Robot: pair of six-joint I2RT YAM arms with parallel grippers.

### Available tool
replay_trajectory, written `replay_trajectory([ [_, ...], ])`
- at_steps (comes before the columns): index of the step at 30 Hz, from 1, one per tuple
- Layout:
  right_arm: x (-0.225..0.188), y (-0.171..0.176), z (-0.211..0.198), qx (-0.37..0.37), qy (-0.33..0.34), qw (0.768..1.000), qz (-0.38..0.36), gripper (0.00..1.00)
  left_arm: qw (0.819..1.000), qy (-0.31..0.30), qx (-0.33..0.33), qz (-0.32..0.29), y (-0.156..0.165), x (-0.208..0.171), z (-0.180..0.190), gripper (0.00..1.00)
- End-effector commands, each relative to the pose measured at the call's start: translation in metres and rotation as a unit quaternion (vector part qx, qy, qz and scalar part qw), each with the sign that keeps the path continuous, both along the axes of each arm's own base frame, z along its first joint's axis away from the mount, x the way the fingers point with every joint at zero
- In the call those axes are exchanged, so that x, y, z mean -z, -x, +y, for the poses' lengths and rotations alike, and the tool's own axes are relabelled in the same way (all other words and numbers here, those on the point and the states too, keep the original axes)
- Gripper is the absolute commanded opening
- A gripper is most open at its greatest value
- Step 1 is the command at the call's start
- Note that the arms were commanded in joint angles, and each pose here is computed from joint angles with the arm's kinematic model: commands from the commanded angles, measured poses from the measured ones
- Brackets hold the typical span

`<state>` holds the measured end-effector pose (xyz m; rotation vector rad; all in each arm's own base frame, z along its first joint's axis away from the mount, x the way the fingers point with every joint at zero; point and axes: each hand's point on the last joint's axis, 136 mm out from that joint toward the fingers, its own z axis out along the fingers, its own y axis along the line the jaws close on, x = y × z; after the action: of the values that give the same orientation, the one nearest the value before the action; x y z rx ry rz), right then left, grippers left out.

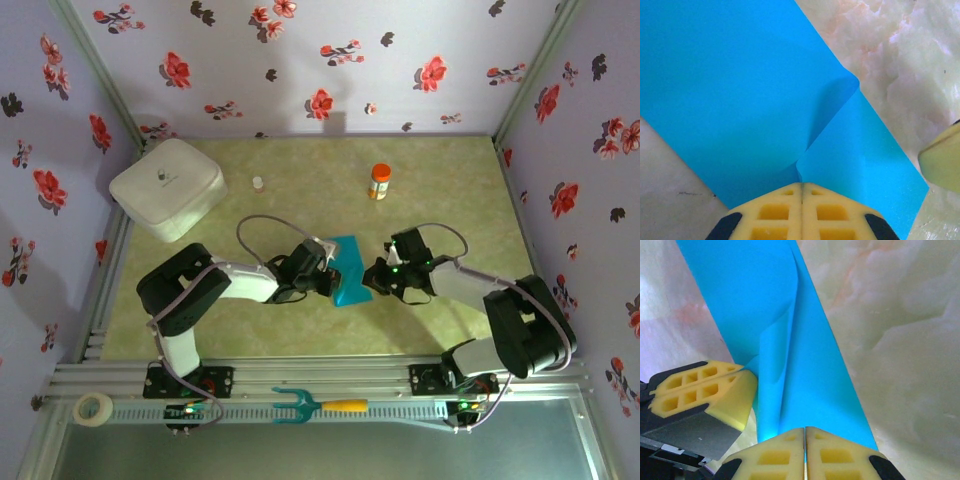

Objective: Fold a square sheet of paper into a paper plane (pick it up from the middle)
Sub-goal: Fold the triangle a second time at the center of the table.

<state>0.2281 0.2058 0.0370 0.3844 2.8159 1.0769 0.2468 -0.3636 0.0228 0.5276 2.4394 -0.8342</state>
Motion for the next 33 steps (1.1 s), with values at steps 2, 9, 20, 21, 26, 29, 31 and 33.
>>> replay_trajectory([
  [2, 0.006, 0.005, 0.01, 0.009, -0.021, 0.999, 0.024, 0.09, 0.999, 0.004, -0.042, 0.021, -0.007, -0.005, 0.002, 0.0],
  [9, 0.013, 0.004, 0.02, 0.001, -0.02, 0.999, 0.031, 0.08, 0.999, 0.013, -0.045, 0.021, -0.008, -0.01, -0.002, 0.0],
  [20, 0.047, 0.018, -0.01, -0.019, 0.088, 0.994, 0.06, 0.03, 1.0, 0.015, -0.007, -0.015, -0.007, -0.021, -0.005, 0.01],
  [21, 0.047, 0.018, -0.01, -0.02, 0.088, 0.994, 0.06, 0.03, 1.0, 0.014, -0.002, -0.021, -0.008, -0.023, -0.005, 0.01],
  [26, 0.047, 0.016, -0.009, -0.022, 0.086, 0.994, 0.057, 0.03, 0.999, 0.002, 0.005, -0.034, -0.011, -0.023, 0.001, 0.01],
  [29, 0.046, 0.016, -0.008, -0.022, 0.085, 0.995, 0.056, 0.03, 0.999, -0.002, 0.01, -0.038, -0.012, -0.022, 0.001, 0.01],
  [31, 0.046, 0.016, -0.008, -0.023, 0.084, 0.995, 0.056, 0.03, 0.999, -0.008, 0.008, -0.037, -0.013, -0.019, 0.003, 0.01],
  [33, 0.046, 0.016, -0.008, -0.023, 0.084, 0.995, 0.057, 0.03, 0.999, -0.011, 0.005, -0.036, -0.014, -0.016, 0.004, 0.01],
])
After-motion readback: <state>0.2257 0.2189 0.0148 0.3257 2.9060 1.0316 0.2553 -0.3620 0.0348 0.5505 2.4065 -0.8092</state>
